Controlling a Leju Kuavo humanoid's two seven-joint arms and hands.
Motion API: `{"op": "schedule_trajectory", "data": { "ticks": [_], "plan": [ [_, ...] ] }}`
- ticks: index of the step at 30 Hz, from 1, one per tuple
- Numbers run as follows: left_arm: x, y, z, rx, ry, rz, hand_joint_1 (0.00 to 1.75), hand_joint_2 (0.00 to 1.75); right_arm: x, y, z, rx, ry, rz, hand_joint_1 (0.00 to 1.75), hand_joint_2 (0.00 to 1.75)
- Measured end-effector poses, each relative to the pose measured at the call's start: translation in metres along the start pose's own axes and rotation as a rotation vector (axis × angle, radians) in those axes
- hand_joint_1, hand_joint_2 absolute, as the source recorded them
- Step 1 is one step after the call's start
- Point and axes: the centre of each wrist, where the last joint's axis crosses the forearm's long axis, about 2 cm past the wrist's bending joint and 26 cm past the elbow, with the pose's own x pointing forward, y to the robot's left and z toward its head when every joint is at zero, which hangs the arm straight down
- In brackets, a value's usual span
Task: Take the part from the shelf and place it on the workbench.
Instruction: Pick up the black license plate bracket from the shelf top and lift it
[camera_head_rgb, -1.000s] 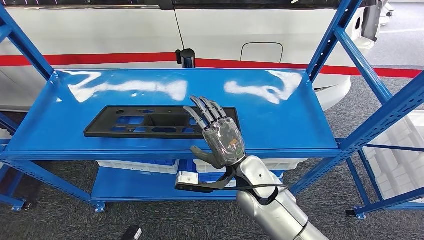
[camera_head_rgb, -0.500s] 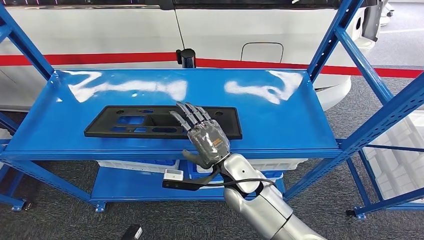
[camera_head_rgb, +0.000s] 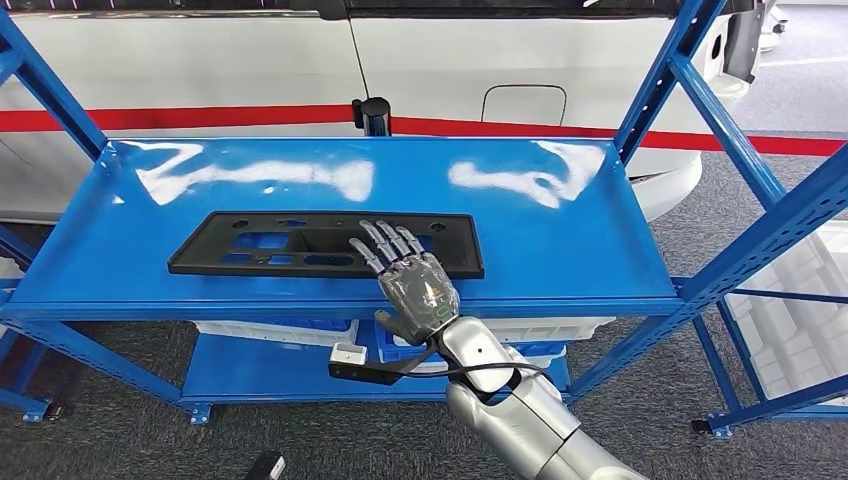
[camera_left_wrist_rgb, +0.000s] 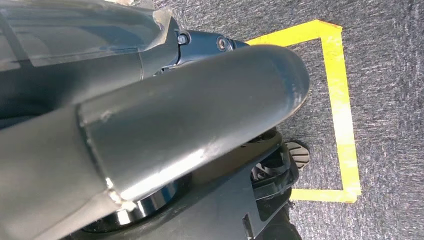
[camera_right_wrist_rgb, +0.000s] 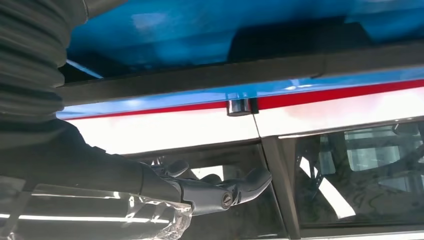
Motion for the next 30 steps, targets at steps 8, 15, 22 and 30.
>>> {"op": "schedule_trajectory", "data": {
  "ticks": [8, 15, 22, 30],
  "plan": [
    [-0.003, -0.003, 0.000, -0.005, 0.007, 0.006, 0.00, 0.00, -0.017, 0.002, -0.011, 0.013, 0.054, 0.052, 0.00, 1.75],
    [-0.004, -0.004, 0.000, -0.018, 0.013, 0.002, 0.00, 0.00, -0.028, -0.002, -0.018, 0.009, 0.119, 0.059, 0.00, 1.75],
    [-0.002, -0.004, 0.000, -0.032, 0.021, -0.013, 0.00, 0.00, -0.038, -0.005, -0.021, 0.005, 0.160, 0.070, 0.00, 1.75],
    [-0.002, -0.004, 0.000, -0.037, 0.022, -0.026, 0.00, 0.00, -0.041, -0.002, -0.021, 0.026, 0.183, 0.104, 0.00, 1.75]
  ]
}}
